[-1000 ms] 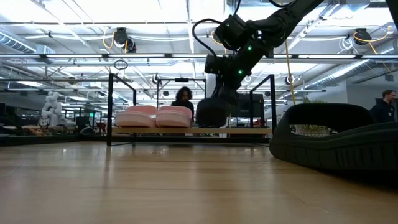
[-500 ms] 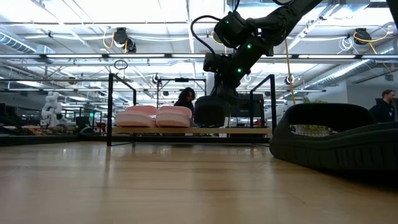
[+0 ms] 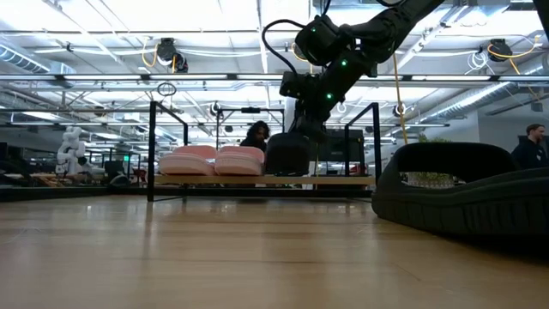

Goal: Pick and place slides into the shelf
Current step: Put the left black slipper on the shelf

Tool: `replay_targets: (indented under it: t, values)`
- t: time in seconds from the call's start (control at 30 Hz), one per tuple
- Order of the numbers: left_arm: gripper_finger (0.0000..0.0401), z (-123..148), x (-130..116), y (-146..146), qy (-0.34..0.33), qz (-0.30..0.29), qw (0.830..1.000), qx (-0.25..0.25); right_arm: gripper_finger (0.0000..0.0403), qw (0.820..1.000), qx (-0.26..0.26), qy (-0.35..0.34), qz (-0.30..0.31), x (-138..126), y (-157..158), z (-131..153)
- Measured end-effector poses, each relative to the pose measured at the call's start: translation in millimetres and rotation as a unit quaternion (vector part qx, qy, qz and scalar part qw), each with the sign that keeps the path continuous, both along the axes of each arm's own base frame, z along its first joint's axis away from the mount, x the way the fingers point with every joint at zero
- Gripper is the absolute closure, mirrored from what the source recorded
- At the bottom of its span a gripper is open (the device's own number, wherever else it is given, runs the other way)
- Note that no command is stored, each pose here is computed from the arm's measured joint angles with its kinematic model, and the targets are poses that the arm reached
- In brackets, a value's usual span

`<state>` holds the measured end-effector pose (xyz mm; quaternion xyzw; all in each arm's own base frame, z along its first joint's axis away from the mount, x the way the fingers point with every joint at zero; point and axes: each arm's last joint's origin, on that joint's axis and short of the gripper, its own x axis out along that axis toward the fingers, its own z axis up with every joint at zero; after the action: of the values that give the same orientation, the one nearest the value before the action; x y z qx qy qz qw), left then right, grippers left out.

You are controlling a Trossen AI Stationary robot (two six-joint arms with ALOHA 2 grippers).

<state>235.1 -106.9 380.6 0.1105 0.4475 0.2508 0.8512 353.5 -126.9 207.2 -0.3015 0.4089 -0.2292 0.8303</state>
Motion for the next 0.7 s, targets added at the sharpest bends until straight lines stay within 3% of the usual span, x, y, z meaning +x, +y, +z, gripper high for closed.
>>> replay_targets:
  t: [0.3,0.7]
  values:
    - [0.0256,0.0,0.0,0.0,0.006,-0.008,1.0,0.005,0.0399,1.0,0.016,-0.002,0.003,-0.5,0.8,-1.4]
    - [0.0256,0.0,0.0,0.0,0.006,-0.008,1.0,0.005,0.0349,0.998,0.049,0.018,0.017,-3.4,3.3,-6.6]
